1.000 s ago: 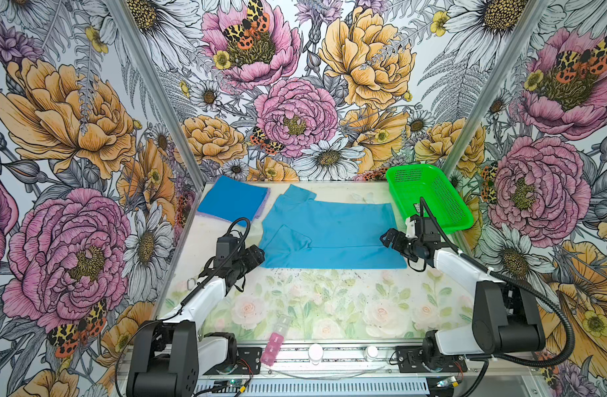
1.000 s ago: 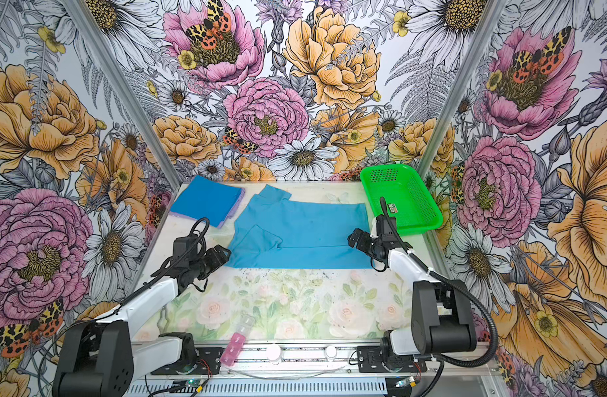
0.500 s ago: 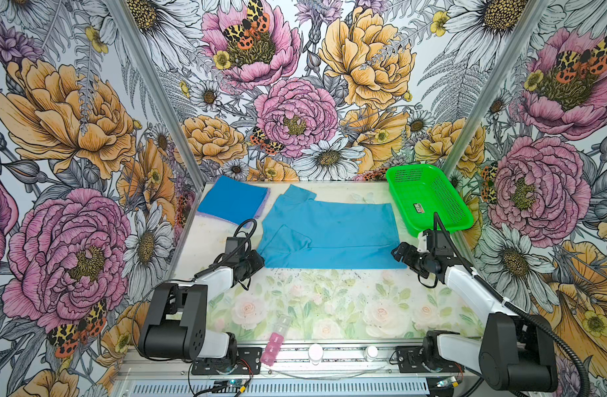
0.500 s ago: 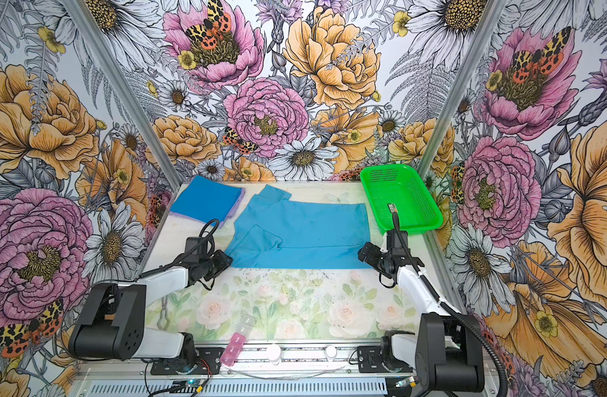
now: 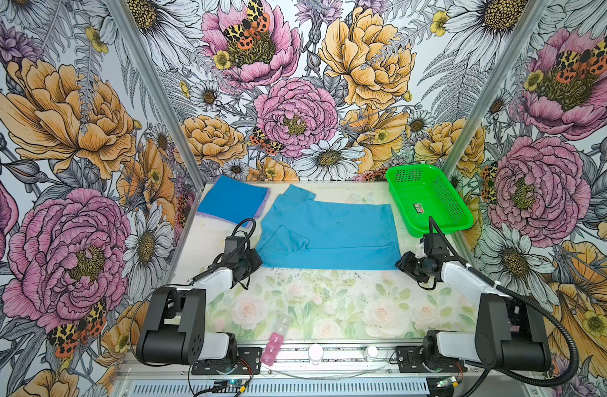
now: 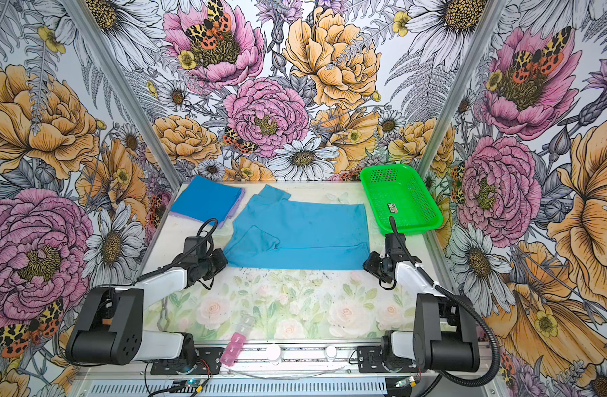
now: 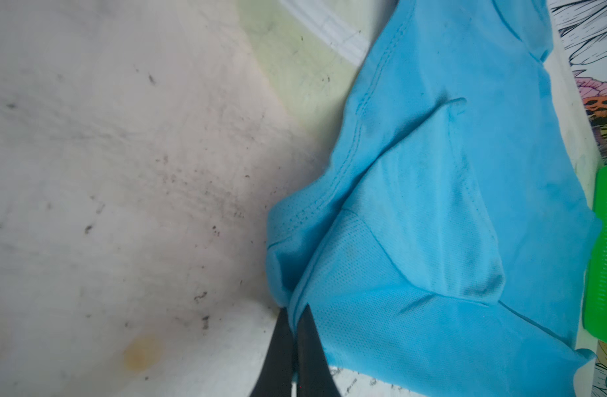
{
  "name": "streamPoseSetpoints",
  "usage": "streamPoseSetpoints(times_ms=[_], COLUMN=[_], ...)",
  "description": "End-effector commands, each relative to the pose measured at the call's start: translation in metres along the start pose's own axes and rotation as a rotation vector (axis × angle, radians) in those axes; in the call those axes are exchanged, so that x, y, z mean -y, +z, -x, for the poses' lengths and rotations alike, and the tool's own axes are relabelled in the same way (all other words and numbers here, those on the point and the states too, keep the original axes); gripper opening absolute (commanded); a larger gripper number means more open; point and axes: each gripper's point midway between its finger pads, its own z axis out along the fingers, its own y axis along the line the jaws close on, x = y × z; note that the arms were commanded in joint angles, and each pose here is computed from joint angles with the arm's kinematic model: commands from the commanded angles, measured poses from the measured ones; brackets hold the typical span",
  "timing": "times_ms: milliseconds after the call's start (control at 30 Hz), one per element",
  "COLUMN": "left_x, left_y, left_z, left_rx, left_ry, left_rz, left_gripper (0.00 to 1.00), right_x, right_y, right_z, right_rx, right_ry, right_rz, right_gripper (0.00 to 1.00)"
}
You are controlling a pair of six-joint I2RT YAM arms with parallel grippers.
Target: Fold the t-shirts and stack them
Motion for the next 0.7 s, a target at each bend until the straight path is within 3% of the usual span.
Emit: streamPoseSetpoints(times_ms=[0,333,633,667], left_x=[-0.006,-0.010,-0.017,-0.019], left_y=[-0.002,-0.010,-0.030,-0.034], left_z=[-0.004,0.002,0.008,0.009], left_rx=[-0.004,0.042,0.093,0.106], left_ry=[0.024,0.001,-0.029,-0.042], left_rz=[0.013,0.041,0.065,0.071], left_gripper=[0.00,0.00,0.00,0.00], right_x=[0.000,0.013,0.001,0.000], right_y=[0.002,0.011,0.018,0.015], right_z=[0.006,0.009,0.003,0.002], right_rx=[0.009,0.009,-0.022,-0.015], right_ry=[-0.017,-0.020,-0.059,-0.054], right_rz=[-0.018,-0.093,-0.062,-0.060], right_gripper=[0.48,0.40,0.00,0.00])
